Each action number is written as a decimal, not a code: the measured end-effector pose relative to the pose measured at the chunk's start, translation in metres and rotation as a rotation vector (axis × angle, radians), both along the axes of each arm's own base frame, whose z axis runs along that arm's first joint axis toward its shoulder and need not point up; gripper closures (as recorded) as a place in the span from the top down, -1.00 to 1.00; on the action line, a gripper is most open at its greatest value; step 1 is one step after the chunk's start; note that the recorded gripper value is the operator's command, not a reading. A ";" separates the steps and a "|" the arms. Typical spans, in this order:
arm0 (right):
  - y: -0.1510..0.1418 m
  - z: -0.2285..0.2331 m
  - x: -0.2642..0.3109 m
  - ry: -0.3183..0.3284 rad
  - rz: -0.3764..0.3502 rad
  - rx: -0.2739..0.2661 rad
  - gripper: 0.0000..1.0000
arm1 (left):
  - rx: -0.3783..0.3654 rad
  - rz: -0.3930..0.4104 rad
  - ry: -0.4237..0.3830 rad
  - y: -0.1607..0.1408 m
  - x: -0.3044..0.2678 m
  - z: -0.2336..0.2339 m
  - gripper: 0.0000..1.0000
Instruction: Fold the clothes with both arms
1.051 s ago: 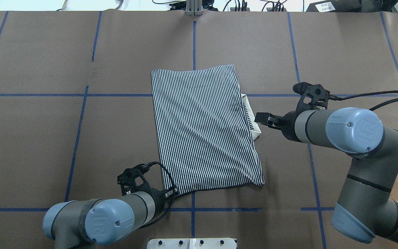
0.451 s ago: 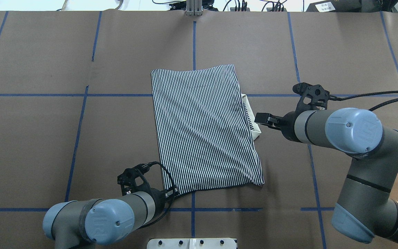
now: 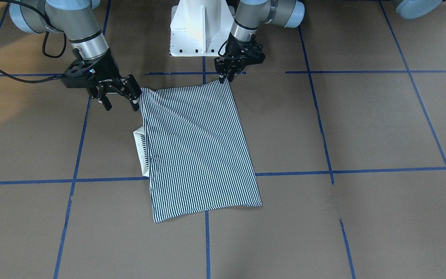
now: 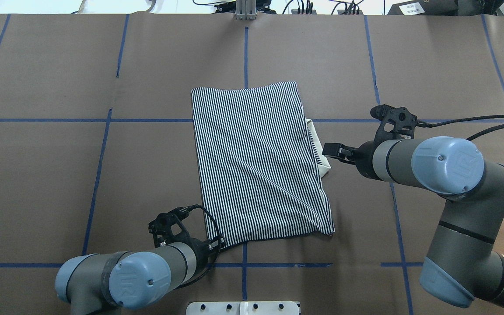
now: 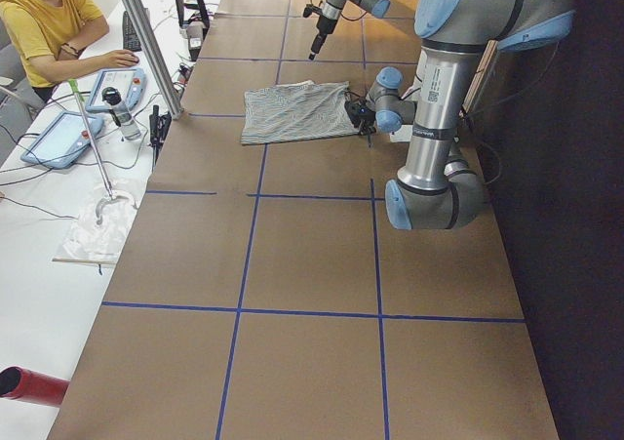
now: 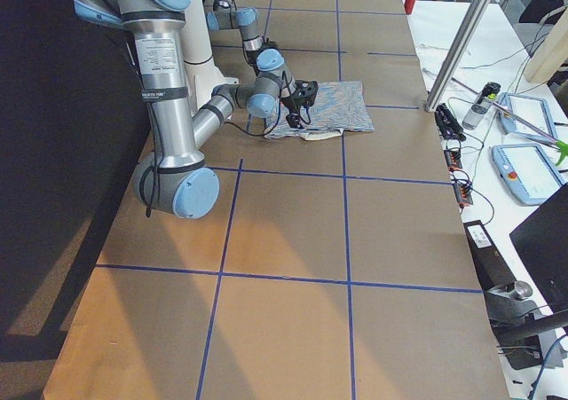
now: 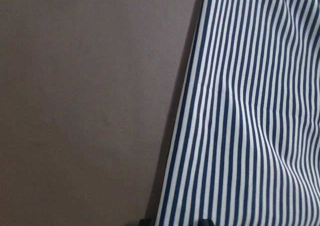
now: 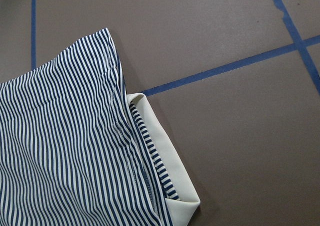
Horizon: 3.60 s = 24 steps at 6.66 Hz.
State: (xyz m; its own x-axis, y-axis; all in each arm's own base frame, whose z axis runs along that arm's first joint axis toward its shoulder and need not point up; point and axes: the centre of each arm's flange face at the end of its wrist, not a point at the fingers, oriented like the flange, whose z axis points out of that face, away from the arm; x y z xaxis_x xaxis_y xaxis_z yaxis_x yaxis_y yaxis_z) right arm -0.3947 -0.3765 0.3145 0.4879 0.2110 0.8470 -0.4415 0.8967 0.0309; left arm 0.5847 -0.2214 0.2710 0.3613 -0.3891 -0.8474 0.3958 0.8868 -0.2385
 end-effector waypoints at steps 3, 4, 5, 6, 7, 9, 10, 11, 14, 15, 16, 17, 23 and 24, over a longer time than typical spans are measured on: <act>0.000 0.000 0.000 0.000 0.000 0.000 1.00 | 0.005 -0.005 0.002 -0.001 0.000 -0.001 -1.00; 0.000 0.000 -0.001 0.001 0.000 0.001 1.00 | 0.008 -0.003 0.002 -0.001 0.000 -0.001 -1.00; 0.004 -0.002 -0.005 0.001 0.002 0.007 0.98 | 0.013 -0.001 0.002 -0.001 0.000 -0.002 -1.00; 0.014 -0.007 -0.018 -0.007 0.017 0.001 0.86 | 0.016 0.000 0.001 -0.001 0.000 -0.002 -1.00; 0.027 -0.019 -0.038 -0.008 0.046 -0.033 0.76 | 0.018 0.000 0.003 -0.002 -0.001 -0.002 -1.00; 0.063 -0.050 -0.092 0.075 0.091 -0.155 0.49 | 0.019 -0.001 0.009 -0.002 -0.002 -0.005 -1.00; 0.077 -0.050 -0.108 0.108 0.112 -0.203 0.48 | 0.020 0.000 0.015 -0.002 -0.003 -0.008 -1.00; 0.085 -0.041 -0.120 0.122 0.147 -0.264 0.48 | 0.022 0.000 0.022 -0.001 -0.002 -0.011 -1.00; 0.089 -0.010 -0.142 0.181 0.191 -0.331 0.48 | 0.022 0.002 0.026 -0.001 -0.001 -0.013 -1.00; 0.091 -0.007 -0.146 0.190 0.190 -0.334 0.48 | 0.022 0.002 0.025 -0.001 -0.001 -0.013 -1.00; 0.094 -0.004 -0.150 0.196 0.186 -0.337 0.48 | 0.021 0.002 0.024 -0.001 0.000 -0.012 -1.00; 0.098 -0.001 -0.153 0.203 0.181 -0.338 0.41 | 0.021 0.003 0.024 -0.001 0.000 -0.012 -1.00; 0.103 -0.003 -0.162 0.170 0.239 -0.396 -1.00 | 0.021 0.003 0.028 -0.001 0.000 -0.014 -1.00; 0.101 -0.011 -0.161 0.155 0.244 -0.396 -1.00 | 0.022 0.004 0.032 0.000 -0.002 -0.016 -1.00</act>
